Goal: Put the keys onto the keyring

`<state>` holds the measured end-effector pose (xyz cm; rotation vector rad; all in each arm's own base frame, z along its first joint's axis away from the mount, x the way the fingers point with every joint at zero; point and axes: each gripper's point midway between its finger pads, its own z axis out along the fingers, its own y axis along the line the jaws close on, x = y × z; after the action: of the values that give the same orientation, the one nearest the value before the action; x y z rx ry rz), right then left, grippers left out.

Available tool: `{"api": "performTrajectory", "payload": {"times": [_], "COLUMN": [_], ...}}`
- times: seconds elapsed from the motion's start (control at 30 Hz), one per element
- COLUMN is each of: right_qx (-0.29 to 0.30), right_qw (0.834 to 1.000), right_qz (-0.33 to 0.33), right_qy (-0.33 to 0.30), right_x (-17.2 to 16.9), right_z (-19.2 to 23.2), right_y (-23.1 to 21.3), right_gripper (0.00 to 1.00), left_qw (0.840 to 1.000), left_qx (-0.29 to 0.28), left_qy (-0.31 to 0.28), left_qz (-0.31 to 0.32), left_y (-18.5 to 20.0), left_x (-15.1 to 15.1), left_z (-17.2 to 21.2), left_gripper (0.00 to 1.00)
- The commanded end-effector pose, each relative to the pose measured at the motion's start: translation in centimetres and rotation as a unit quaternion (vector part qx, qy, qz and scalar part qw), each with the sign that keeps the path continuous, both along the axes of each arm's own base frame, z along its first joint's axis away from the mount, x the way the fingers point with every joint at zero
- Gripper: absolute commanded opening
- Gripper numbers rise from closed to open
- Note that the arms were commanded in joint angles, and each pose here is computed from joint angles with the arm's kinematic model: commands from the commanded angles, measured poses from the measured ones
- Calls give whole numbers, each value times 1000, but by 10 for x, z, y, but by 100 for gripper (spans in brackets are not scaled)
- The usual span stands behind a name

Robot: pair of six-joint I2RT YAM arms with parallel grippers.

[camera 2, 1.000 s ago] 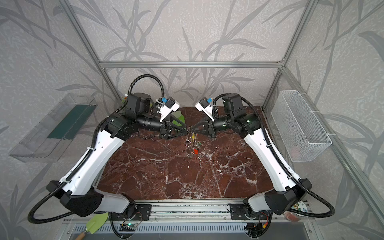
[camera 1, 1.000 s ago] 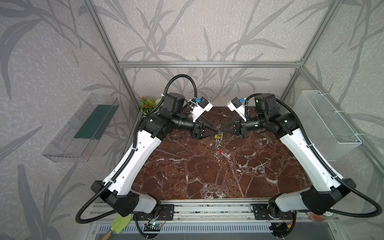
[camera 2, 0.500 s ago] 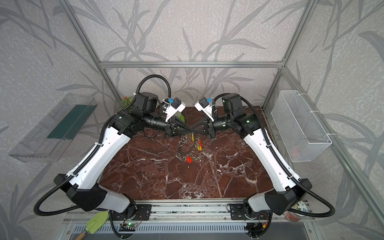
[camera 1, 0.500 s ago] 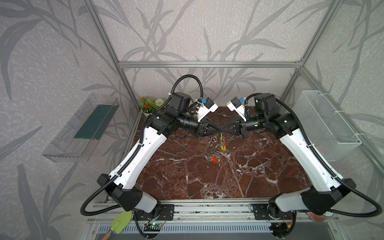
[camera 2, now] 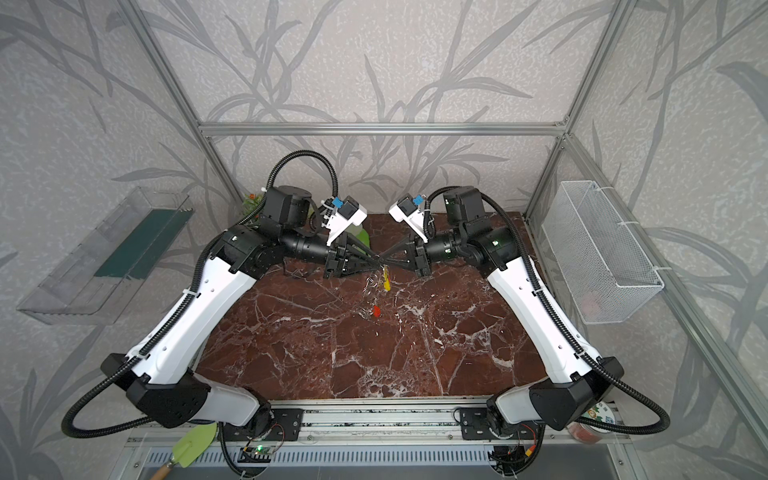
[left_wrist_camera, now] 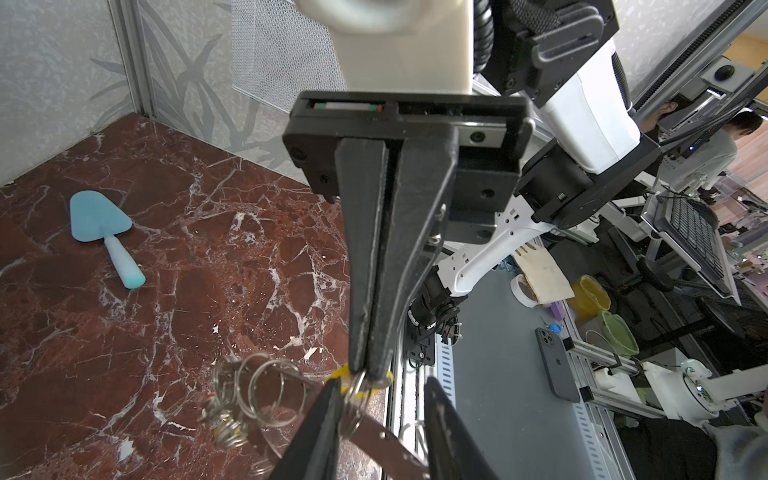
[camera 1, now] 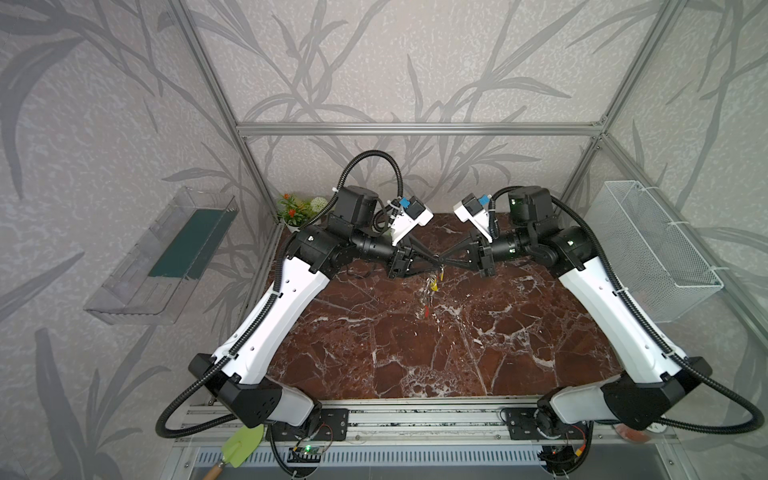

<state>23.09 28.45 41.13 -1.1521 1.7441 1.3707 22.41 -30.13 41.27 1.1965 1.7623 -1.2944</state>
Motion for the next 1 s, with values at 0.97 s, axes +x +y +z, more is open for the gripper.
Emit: {"api": "performTrajectory", "payload": {"times": [0.97], "right_qx": [54], "right_qw": [997], "right_qz": [-61], "right_qy": [17], "right_x": [21], "right_z": [16], "right_y": [-17], "right_gripper": [38], "left_qw": [993], "left_qx": [-87], "left_qy": [-28], "left_qz": [72], "left_y": [10], "left_x": [2], "left_z": [27], "left_gripper": [0]}}
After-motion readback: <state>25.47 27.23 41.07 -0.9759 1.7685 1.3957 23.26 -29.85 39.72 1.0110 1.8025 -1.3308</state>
